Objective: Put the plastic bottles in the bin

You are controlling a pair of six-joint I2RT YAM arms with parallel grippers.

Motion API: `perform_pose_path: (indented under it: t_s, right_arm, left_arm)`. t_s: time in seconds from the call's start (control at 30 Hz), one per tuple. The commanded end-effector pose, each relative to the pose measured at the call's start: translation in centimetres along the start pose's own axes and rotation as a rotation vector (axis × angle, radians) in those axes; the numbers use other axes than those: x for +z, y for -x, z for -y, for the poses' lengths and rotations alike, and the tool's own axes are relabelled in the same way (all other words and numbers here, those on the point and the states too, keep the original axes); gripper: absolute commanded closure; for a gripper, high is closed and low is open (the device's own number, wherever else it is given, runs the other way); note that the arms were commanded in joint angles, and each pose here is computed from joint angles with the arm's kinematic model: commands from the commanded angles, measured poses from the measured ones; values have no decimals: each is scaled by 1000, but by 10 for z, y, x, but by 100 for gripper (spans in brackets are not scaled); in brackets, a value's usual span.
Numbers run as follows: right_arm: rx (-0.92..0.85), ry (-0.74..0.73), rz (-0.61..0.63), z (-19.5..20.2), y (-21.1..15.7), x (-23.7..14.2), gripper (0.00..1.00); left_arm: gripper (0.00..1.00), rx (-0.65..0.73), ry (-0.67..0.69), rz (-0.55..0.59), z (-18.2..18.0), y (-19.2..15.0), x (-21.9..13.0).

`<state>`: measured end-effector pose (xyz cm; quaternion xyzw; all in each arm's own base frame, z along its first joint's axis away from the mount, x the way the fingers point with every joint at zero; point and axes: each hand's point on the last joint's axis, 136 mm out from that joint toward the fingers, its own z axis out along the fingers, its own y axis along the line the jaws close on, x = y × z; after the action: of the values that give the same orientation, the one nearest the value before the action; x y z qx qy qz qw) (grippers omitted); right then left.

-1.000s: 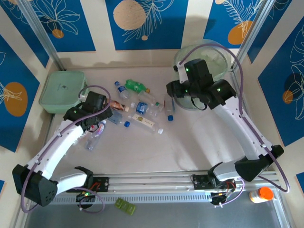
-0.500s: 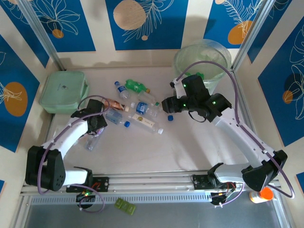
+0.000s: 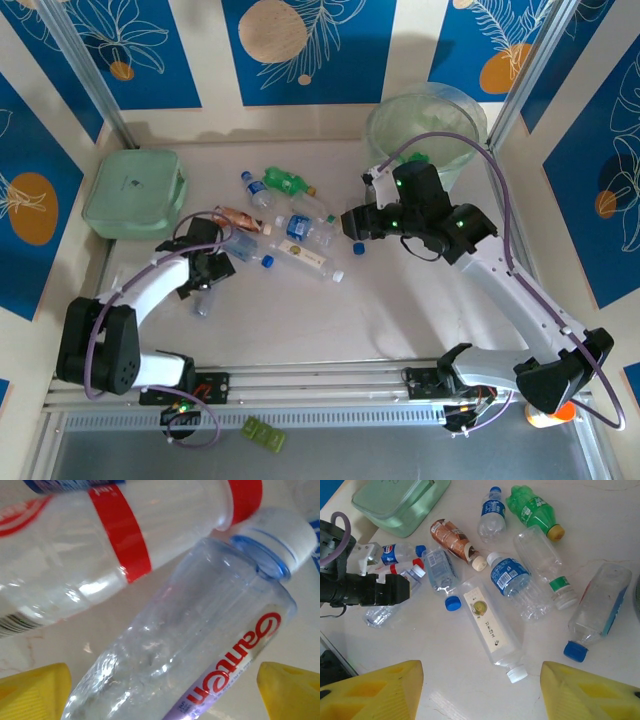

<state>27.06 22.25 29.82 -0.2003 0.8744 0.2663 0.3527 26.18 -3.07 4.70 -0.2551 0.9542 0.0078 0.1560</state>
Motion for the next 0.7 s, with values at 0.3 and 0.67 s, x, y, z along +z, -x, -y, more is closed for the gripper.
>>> perform_pose_path:
  t_s: [0.3, 0.67]
  right_arm:
    - [15, 68, 8, -8, 3, -2, 37]
    - [59, 45, 28, -6, 15, -8, 39]
  left_arm:
    - [20, -43, -57, -127, 6, -32, 17]
    - [46, -41, -122, -93, 16, -30, 1]
